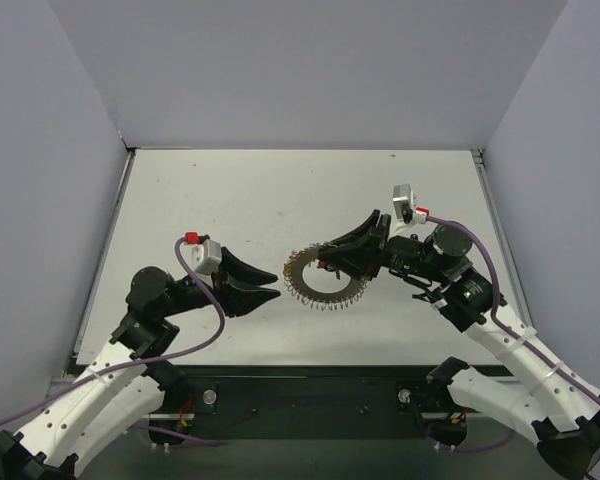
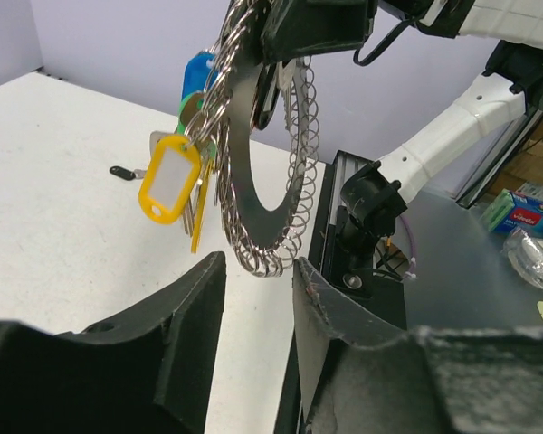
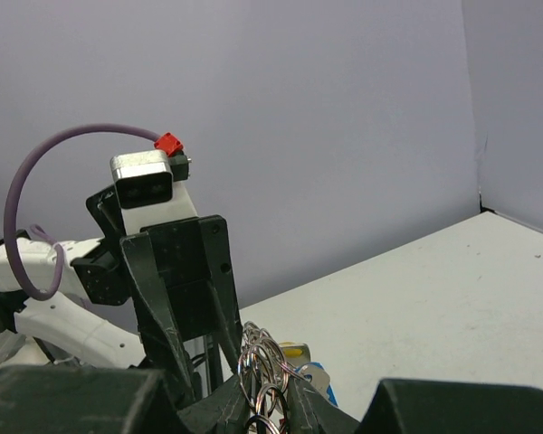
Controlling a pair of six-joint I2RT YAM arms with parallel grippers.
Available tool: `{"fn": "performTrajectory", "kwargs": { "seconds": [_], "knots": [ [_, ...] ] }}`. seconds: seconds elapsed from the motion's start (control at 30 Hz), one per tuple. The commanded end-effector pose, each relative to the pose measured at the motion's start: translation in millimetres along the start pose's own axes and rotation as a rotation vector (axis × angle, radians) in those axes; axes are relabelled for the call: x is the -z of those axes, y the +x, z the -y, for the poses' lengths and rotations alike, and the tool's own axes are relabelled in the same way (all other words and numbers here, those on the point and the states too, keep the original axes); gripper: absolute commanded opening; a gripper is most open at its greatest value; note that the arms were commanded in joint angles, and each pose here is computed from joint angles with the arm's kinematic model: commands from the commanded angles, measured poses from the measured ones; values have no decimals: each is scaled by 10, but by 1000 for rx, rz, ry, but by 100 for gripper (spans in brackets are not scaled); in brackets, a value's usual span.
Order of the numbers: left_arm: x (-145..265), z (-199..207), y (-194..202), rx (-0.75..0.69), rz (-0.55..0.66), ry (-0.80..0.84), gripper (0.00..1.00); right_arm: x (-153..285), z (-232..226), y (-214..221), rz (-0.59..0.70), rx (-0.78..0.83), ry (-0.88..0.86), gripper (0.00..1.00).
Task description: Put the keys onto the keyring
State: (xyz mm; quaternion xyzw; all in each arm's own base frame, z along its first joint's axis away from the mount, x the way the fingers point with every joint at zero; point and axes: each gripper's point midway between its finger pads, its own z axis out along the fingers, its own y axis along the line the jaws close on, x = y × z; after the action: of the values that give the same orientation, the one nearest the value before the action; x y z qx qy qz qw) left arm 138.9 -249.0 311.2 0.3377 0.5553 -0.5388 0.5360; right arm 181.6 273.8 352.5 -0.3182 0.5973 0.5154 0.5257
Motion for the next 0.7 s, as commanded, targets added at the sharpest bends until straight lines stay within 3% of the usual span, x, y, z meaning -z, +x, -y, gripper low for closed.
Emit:
{"fn": "performTrajectory", "kwargs": {
  "seconds": [0.0, 0.67],
  "knots": [
    [15, -27, -11, 5, 36, -17, 46, 49, -175, -449, 142, 101, -46, 0],
    [-145, -75, -31, -1, 60, 46, 45, 57, -191, -455, 140, 109, -59, 0]
  ]
}}
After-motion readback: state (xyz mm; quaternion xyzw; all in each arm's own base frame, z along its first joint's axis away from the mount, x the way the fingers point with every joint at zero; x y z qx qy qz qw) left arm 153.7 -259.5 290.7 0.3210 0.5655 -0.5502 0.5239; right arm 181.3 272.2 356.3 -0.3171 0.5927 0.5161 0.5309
